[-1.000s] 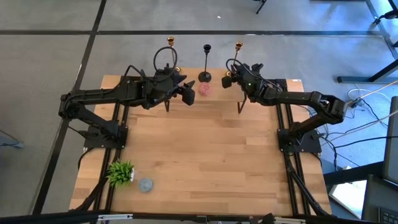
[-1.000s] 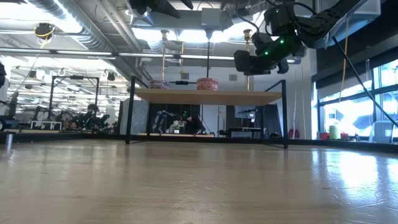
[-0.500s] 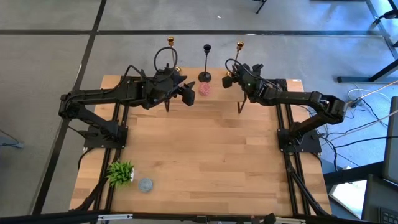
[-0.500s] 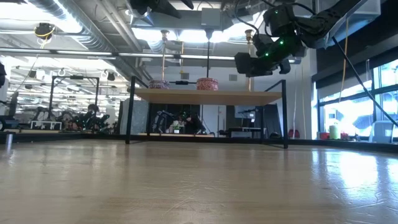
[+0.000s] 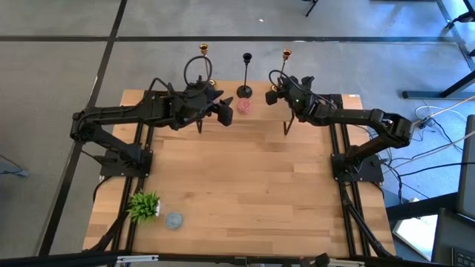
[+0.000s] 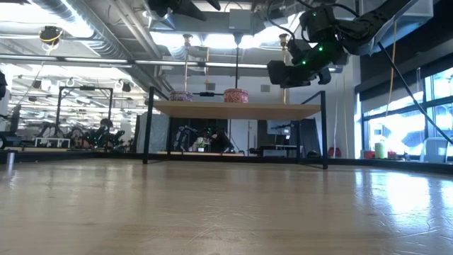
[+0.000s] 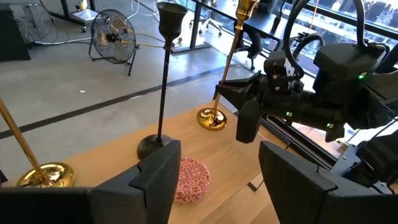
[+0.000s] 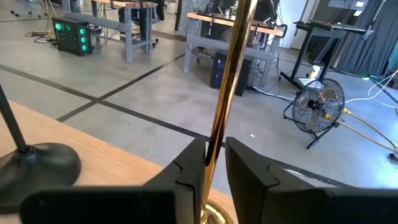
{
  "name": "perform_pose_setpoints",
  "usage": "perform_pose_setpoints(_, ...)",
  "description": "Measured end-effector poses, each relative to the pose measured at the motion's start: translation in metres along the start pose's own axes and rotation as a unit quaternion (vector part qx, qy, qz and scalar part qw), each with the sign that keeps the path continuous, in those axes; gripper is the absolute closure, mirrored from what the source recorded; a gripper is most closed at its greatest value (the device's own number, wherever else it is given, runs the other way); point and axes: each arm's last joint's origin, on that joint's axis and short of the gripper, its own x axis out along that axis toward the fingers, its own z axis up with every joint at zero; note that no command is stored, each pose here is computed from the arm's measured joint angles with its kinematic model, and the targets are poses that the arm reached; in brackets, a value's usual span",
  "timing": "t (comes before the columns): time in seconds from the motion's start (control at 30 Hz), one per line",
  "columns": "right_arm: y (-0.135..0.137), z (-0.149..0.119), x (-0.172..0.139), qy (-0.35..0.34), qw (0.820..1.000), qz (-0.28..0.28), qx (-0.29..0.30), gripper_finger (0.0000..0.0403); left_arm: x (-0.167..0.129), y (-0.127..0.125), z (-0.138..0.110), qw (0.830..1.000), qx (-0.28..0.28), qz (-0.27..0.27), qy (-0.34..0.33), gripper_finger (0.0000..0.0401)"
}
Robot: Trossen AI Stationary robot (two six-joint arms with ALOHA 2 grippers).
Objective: Pick & Place candle stick holders
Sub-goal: Put the gold candle holder on the shelf, then put the blue scented candle on the shelf
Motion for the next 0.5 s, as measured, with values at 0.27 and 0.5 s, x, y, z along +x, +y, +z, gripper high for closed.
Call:
perform_pose_setpoints(0.27, -0.0032, 0.002, 0.0029, -0.007, 1.0, 0.008, 0.008, 0.0337, 0.0005, -0.0001, -0.0005, 1.0, -0.003, 0.001, 0.0, 0.0187)
perform_pose_setpoints(0.5, -0.003, 0.002, 0.0028, -0.007, 1.0, 0.008, 0.006, 0.0337, 0.0005, 0.0, -0.0004, 1.0, -0.003, 0.004, -0.001, 0.0187)
